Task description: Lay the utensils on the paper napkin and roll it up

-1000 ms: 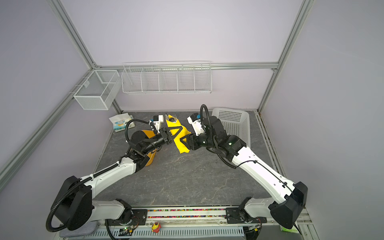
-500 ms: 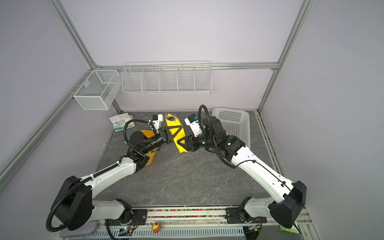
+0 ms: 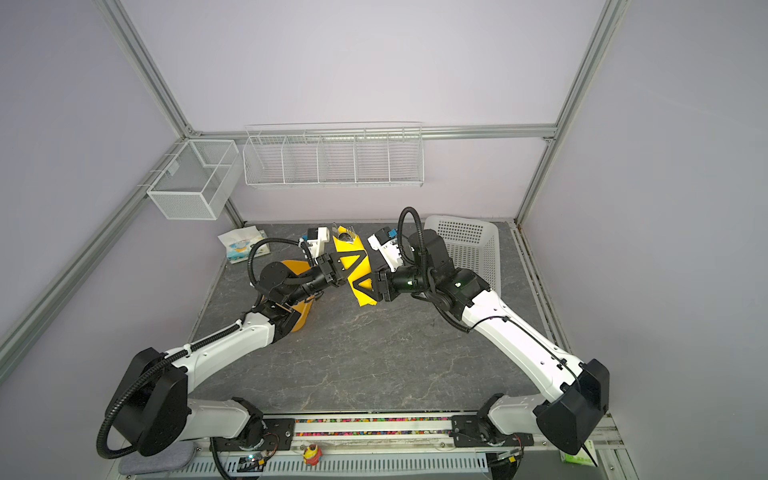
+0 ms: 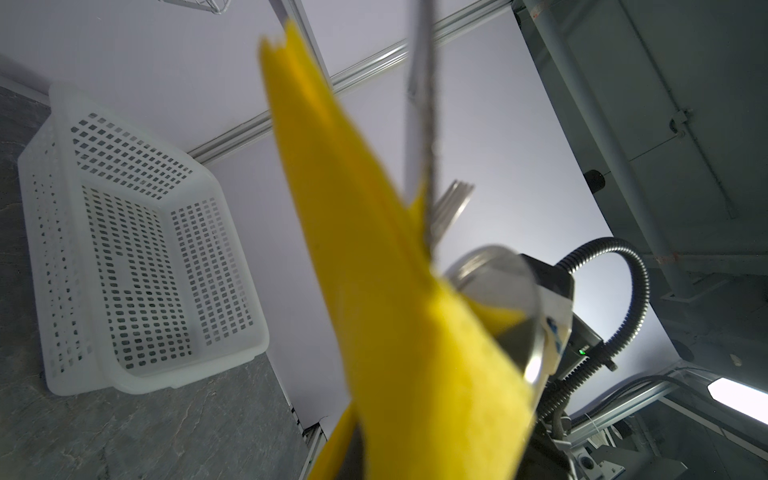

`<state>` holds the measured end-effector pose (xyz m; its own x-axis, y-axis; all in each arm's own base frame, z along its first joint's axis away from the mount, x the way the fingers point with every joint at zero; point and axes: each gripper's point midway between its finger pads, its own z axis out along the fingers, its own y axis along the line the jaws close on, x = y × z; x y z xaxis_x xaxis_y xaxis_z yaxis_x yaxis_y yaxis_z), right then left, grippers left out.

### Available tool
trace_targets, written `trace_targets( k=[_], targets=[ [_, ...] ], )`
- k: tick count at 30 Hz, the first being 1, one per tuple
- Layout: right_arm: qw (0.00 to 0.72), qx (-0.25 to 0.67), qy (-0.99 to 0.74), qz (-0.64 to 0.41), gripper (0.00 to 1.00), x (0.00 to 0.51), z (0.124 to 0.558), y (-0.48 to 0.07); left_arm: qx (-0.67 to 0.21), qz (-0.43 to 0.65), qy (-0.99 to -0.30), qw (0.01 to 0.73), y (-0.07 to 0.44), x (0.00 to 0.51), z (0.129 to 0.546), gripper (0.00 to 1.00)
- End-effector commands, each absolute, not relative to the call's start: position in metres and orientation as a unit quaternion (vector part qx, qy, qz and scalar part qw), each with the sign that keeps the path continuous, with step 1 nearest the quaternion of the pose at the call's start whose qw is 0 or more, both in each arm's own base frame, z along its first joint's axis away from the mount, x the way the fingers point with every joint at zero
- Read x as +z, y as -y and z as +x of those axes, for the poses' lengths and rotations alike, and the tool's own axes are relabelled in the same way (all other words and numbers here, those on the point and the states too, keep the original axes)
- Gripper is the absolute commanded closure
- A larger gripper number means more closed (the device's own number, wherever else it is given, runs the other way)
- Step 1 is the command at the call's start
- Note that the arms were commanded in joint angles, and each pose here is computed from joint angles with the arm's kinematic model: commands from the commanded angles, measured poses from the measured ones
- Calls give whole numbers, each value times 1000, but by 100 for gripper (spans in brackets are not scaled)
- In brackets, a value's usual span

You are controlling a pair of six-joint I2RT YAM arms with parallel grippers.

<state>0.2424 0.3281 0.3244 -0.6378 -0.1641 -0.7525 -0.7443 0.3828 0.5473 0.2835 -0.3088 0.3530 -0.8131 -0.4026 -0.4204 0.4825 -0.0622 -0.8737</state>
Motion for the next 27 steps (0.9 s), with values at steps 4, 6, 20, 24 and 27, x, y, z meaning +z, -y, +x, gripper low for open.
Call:
trace_targets(
  k=[4,6,20,24,27],
  targets=[
    [298,478,-769,-301,45,316,245,-330,-752,66,-576,313,310,386,274,100],
    [300,480,-768,-301,45,317,247,-328,-753,68,-576,312,310,387,273,100],
    [255,539,-730,-335,57,324,226,-337,-755,75,-574,307,312,388,272,100],
    [257,540,-728,-335,64,326,226,-335,-756,81,-575,303,313,387,271,100],
    [257,544,-725,-335,69,328,225,-333,-756,86,-575,300,315,387,269,100]
  ],
)
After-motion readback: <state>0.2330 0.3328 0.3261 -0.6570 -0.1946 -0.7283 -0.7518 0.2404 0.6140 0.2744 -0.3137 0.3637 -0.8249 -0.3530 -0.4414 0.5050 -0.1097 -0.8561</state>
